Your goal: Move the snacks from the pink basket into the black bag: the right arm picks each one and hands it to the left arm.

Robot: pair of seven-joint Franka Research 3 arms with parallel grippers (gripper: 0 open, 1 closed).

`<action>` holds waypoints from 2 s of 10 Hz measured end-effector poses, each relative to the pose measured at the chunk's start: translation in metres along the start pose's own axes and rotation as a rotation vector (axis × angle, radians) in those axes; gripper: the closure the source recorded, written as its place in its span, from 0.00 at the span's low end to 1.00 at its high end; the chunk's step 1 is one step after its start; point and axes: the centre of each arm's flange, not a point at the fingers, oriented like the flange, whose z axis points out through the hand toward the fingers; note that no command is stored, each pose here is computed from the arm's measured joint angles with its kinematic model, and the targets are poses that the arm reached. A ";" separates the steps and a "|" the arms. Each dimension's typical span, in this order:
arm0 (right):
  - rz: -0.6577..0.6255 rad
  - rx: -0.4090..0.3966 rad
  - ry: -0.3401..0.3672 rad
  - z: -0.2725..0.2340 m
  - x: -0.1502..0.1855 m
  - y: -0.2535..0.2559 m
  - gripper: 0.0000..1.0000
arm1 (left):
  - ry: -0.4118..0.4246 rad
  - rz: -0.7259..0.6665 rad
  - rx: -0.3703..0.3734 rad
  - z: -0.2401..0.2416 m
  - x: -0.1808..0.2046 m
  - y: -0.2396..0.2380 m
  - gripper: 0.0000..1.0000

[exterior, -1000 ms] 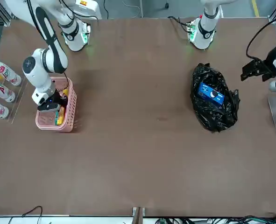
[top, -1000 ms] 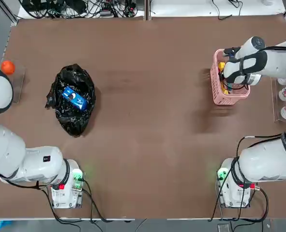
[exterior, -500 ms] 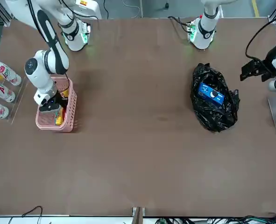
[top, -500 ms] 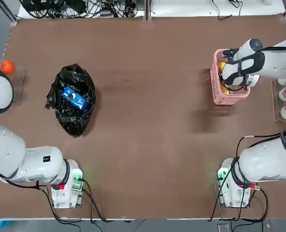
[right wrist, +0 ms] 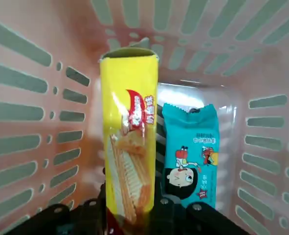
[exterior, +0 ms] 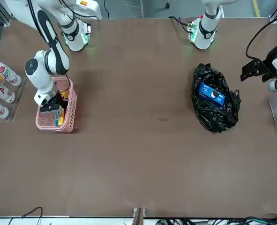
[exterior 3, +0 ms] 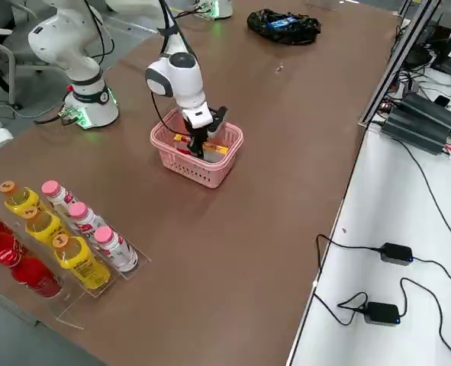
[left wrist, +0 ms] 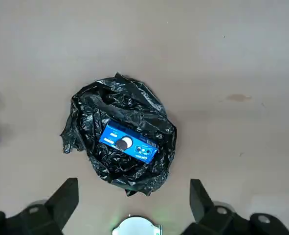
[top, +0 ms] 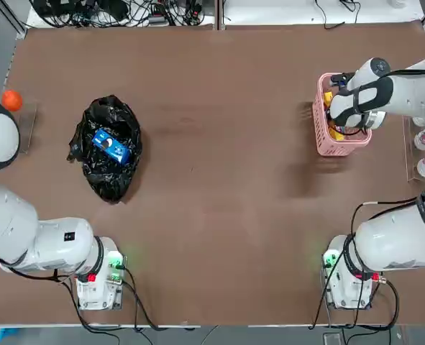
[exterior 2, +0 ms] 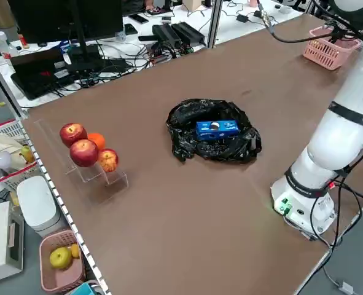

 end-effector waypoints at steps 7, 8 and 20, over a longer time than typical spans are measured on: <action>0.000 0.002 -0.005 -0.001 0.001 0.000 0.73 | 0.003 -0.002 0.000 -0.001 0.000 0.000 0.00; 0.001 0.007 -0.023 -0.002 0.001 0.000 0.73 | 0.003 -0.002 0.000 -0.001 0.000 0.000 0.00; 0.014 0.080 -0.187 -0.108 0.034 0.014 0.73 | 0.004 -0.028 0.000 -0.001 -0.001 0.008 0.00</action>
